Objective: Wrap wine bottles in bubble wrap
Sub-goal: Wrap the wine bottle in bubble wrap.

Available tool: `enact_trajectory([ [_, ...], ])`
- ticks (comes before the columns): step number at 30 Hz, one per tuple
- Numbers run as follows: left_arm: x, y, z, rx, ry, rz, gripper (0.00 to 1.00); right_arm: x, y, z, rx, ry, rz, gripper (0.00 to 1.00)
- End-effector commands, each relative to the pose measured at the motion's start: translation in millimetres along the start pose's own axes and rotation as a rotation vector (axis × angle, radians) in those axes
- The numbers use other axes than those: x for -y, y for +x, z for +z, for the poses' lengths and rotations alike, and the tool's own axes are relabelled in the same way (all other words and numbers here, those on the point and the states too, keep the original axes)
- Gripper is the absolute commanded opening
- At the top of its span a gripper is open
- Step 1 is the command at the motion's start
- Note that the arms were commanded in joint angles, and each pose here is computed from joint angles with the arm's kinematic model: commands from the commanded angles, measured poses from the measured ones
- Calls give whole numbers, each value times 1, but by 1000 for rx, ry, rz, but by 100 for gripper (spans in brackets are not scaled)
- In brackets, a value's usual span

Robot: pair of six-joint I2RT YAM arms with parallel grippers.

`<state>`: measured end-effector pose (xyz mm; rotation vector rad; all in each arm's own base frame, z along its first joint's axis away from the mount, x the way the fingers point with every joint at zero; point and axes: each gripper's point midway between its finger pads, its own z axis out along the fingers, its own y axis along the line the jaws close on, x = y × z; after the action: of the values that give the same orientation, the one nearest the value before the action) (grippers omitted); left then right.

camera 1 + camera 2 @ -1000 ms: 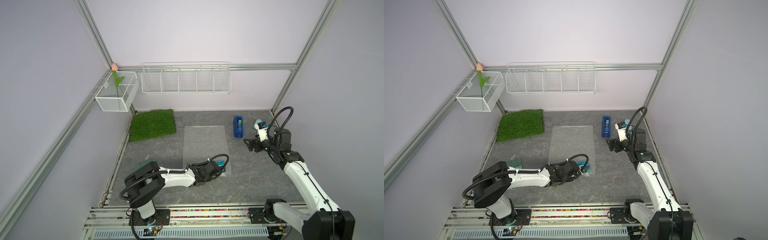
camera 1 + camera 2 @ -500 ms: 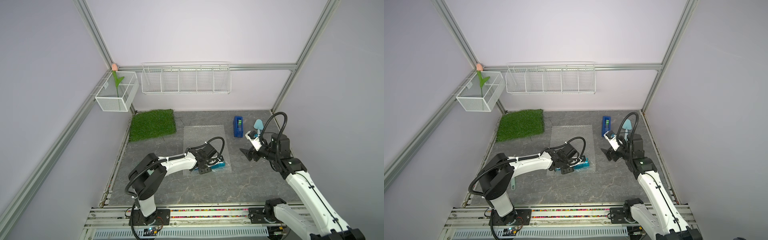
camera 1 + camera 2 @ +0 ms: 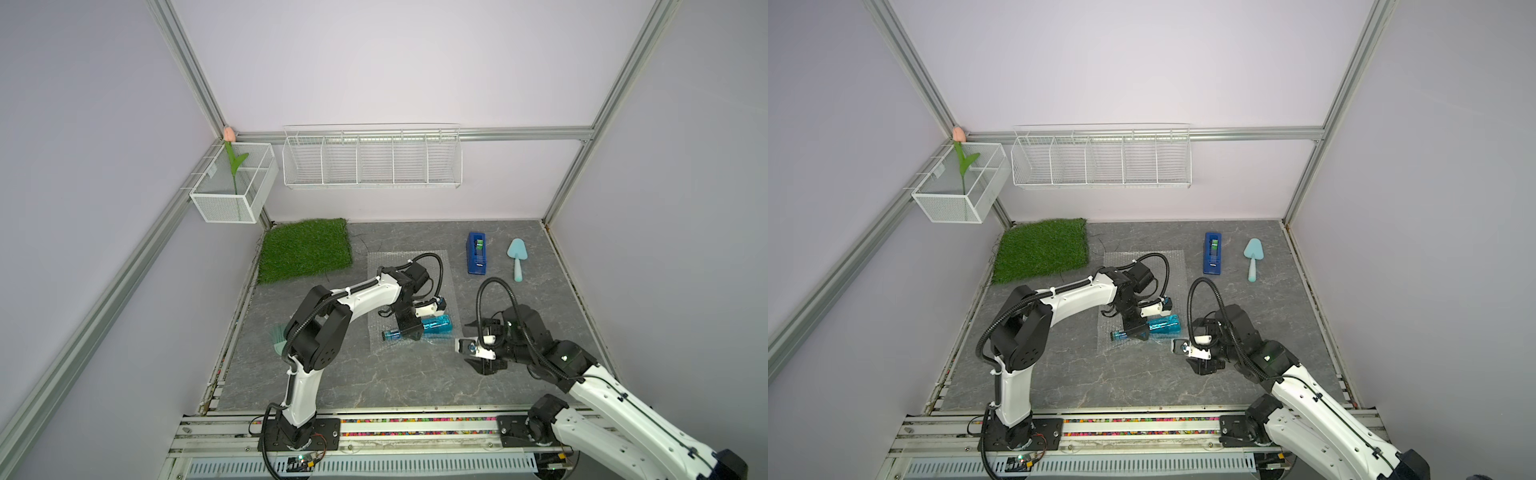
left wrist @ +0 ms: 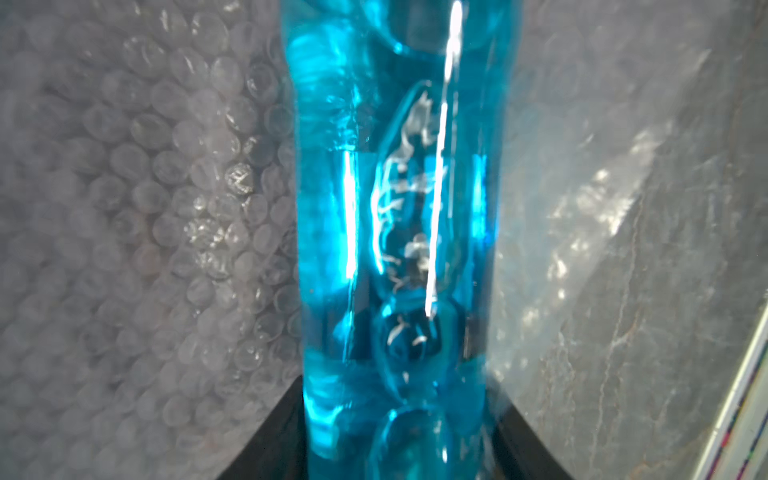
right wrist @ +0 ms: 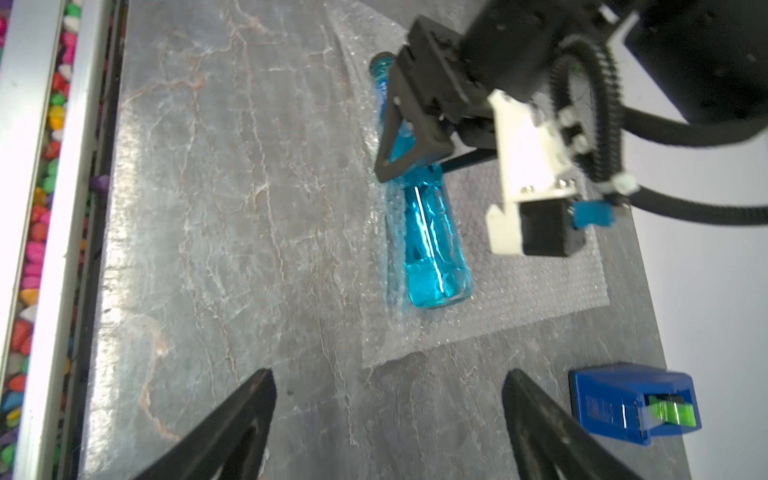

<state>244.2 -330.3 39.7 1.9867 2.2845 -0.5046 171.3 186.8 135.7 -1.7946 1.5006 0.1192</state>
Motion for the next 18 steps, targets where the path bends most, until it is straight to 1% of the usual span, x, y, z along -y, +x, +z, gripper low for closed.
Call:
enact_trajectory([
  [1, 34, 18, 13, -85, 232, -14, 19, 3, -6, 16, 8, 52, -130, 89],
  [3, 35, 19, 18, -105, 260, -32, 18, 4, -8, 32, 7, 67, -163, 89],
  [7, 36, 21, 23, -111, 280, -35, 18, 12, -8, 60, 0, 93, -182, 90],
  [9, 36, 21, 23, -110, 280, -32, 18, 23, -10, 70, 10, 155, -193, 89],
  [11, 36, 22, 24, -111, 283, -32, 18, 29, -9, 78, 6, 177, -218, 88],
  [14, 35, 21, 24, -110, 288, -33, 19, 28, -7, 91, -8, 146, -231, 89],
  [18, 33, 20, 24, -111, 295, -35, 19, 27, -1, 102, -19, 140, -233, 89],
])
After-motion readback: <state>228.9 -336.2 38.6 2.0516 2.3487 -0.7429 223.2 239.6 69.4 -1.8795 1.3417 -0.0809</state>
